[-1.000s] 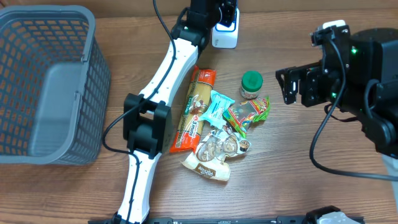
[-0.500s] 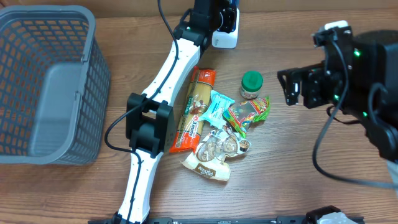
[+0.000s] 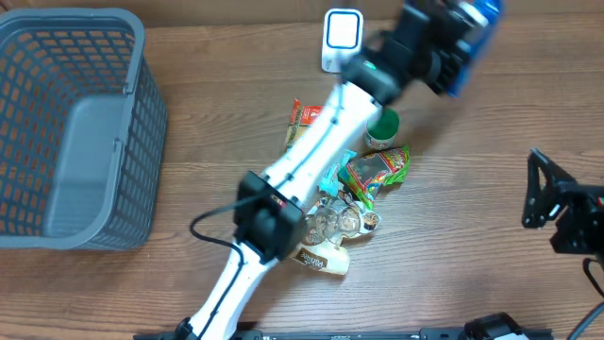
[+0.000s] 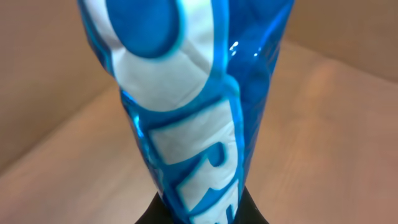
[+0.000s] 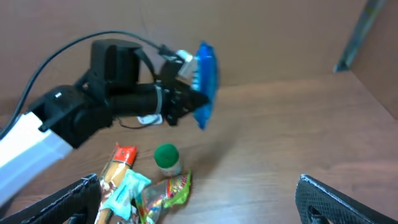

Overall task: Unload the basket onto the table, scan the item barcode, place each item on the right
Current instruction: 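Carry the Oreo pack rightward past the scanner with the left gripper, then lower the Oreo pack onto the table's right side and open left gripper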

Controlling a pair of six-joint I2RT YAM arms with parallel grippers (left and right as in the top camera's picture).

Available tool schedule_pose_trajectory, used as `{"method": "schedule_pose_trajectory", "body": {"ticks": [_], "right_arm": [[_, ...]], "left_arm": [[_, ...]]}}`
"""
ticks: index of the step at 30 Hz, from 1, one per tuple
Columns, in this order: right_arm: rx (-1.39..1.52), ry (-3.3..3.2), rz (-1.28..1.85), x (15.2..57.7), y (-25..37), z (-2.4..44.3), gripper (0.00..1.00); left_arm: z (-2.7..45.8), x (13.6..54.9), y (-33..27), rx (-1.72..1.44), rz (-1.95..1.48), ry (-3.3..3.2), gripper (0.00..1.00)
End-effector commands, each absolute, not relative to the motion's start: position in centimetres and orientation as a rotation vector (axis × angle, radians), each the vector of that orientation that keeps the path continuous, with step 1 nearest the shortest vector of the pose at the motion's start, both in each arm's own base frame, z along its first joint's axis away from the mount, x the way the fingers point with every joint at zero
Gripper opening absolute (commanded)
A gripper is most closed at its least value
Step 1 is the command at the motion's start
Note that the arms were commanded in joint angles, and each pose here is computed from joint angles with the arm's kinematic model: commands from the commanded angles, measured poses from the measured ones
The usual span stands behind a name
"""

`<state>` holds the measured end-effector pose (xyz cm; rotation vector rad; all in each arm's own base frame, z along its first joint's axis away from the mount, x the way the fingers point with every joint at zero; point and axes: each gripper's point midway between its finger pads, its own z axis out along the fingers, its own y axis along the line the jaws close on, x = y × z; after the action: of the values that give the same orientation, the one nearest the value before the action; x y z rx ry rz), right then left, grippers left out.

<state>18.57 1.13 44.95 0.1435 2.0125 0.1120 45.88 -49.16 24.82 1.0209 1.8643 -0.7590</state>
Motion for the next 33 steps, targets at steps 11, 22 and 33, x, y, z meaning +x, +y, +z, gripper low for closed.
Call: {"method": "schedule_pose_trajectory", "body": {"ticks": [11,22,33], "right_arm": [[0.166,2.067,0.140,18.2,1.4,43.9,1.00],[0.153,2.097,0.150,17.8,1.6,43.3,1.00],[0.247,2.097,0.129,17.7,0.7,43.0,1.00]], "left_arm": [[22.0,27.7,-62.7,1.396,-1.049,1.684,0.04],[11.9,31.7,-62.4,1.270,-0.981,1.953,0.04],[10.2,33.2,-60.9,1.243,-0.933,2.036,0.98]]}}
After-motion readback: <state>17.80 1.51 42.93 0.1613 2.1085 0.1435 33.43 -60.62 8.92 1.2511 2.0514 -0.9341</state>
